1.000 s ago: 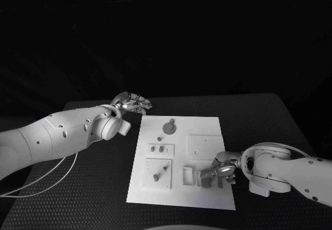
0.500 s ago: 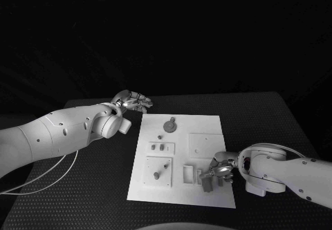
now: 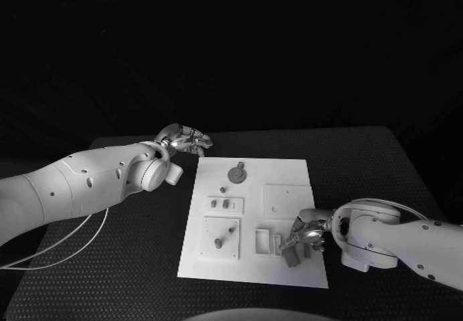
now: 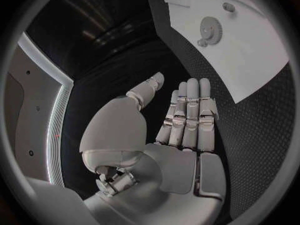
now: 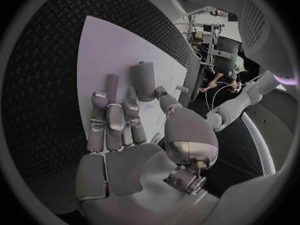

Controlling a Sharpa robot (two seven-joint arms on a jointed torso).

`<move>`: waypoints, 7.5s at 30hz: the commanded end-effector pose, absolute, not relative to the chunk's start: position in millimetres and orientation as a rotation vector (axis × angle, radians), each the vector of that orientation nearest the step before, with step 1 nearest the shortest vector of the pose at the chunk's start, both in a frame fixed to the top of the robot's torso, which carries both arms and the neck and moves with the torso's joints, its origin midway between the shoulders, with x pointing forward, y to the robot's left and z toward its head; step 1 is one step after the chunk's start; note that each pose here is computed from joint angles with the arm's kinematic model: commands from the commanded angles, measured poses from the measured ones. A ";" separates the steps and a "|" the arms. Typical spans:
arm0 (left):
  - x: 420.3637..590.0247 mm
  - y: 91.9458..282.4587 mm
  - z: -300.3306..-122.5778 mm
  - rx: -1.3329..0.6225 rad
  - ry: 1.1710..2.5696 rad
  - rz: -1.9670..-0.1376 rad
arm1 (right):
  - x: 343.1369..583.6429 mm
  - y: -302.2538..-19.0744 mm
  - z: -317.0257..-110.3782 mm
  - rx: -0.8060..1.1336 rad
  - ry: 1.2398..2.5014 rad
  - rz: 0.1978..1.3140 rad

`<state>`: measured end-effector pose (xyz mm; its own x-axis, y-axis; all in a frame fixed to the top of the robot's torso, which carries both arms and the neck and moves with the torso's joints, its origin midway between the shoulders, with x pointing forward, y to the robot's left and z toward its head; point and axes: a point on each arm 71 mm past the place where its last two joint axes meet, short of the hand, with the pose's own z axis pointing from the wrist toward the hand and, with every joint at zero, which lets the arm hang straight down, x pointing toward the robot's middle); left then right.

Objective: Assemble the parts on the task board

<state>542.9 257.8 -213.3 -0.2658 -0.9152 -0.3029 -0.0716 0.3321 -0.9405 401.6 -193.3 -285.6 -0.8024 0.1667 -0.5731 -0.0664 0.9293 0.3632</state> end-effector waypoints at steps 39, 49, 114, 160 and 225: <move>542.4 250.4 -213.2 -0.908 1.634 -1.102 | 417.8 -154.2 -269.9 0.258 2.446 0.591; 541.9 251.6 -213.0 -0.910 1.634 -1.100 | 417.1 -152.8 -273.1 0.233 2.448 0.578; 541.6 254.1 -213.4 -0.915 1.640 -1.094 | 418.9 -137.3 -283.2 0.111 2.396 0.550; 541.0 254.4 -215.8 -0.927 1.671 -1.086 | 426.0 -144.3 -287.8 0.263 2.537 0.662; 540.8 255.7 -215.8 -0.928 1.670 -1.082 | 430.9 -141.6 -273.6 0.072 2.289 0.692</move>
<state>540.9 257.6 -216.8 -0.2918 -0.9104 -0.2934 -0.1160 0.3382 -0.9339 428.9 -144.7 -279.5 -0.7797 0.2440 -0.5766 -0.0703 0.8810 0.4679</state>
